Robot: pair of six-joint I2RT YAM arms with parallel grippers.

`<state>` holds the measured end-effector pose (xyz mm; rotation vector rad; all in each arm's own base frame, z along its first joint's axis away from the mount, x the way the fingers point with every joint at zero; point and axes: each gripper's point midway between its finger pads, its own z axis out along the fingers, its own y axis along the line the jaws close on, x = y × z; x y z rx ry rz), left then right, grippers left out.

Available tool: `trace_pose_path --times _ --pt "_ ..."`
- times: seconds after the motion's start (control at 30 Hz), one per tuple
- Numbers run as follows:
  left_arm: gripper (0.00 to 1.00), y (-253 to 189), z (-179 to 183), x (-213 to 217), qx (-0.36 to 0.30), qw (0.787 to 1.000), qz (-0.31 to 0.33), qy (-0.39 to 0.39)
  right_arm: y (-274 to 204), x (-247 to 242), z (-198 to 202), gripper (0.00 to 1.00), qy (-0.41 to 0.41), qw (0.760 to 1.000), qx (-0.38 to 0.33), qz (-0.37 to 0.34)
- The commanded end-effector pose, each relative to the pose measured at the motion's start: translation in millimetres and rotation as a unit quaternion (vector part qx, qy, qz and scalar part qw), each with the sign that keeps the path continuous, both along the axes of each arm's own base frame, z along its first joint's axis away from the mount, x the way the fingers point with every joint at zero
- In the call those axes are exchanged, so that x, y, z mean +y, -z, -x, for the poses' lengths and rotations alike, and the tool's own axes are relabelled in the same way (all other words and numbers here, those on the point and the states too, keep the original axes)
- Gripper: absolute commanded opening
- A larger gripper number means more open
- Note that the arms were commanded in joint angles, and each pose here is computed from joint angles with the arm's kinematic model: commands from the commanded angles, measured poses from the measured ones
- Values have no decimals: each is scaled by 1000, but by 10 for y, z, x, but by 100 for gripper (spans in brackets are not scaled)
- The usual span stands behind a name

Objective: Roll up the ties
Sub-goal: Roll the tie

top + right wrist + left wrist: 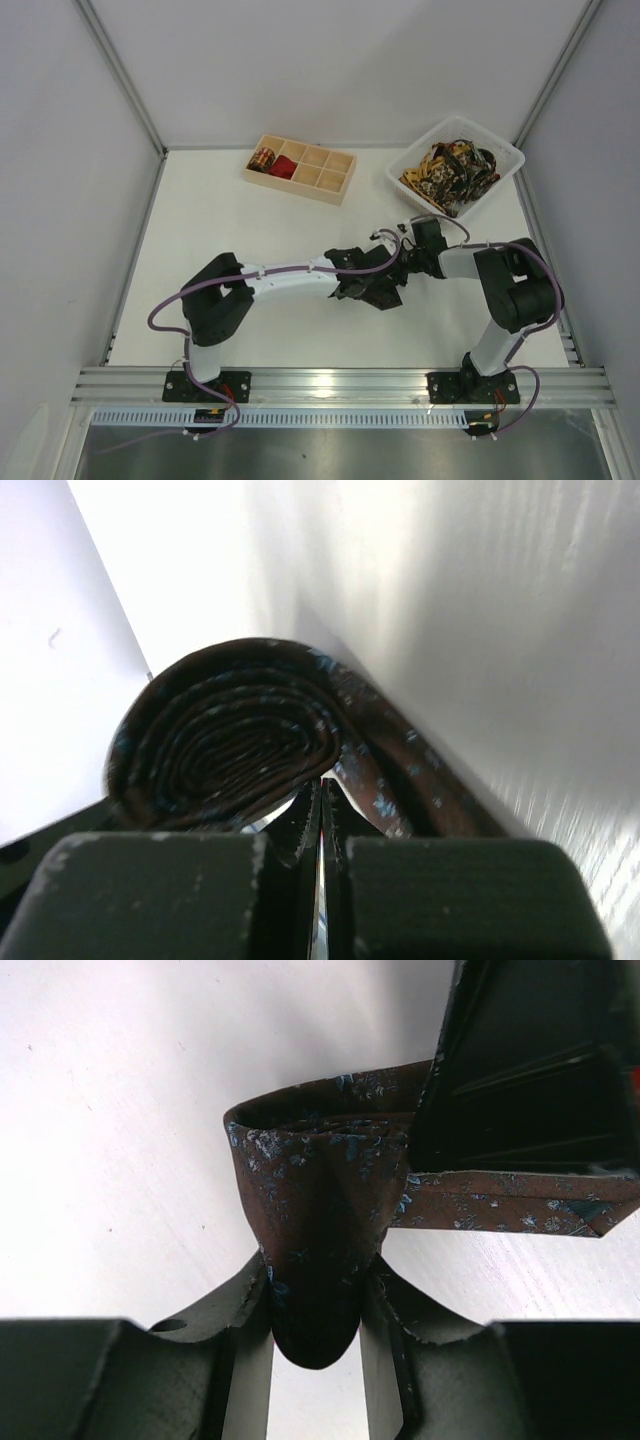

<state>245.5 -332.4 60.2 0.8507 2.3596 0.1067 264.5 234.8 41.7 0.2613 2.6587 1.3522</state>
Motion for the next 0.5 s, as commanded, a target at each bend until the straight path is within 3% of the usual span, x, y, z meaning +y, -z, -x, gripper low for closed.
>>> trace_pose_path --times 0.0,0.23,0.47 --pt "1 -110 -60 -74 -26 1000 -9 7 -65 158 -139 0 -6 999 -9 -39" --pt "0 -67 -79 -76 -37 999 -15 -5 -29 174 -170 0 -10 999 -2 -48" --pt "0 -133 -71 -35 -43 999 -12 -3 -90 -165 -282 0 18 998 -46 43"
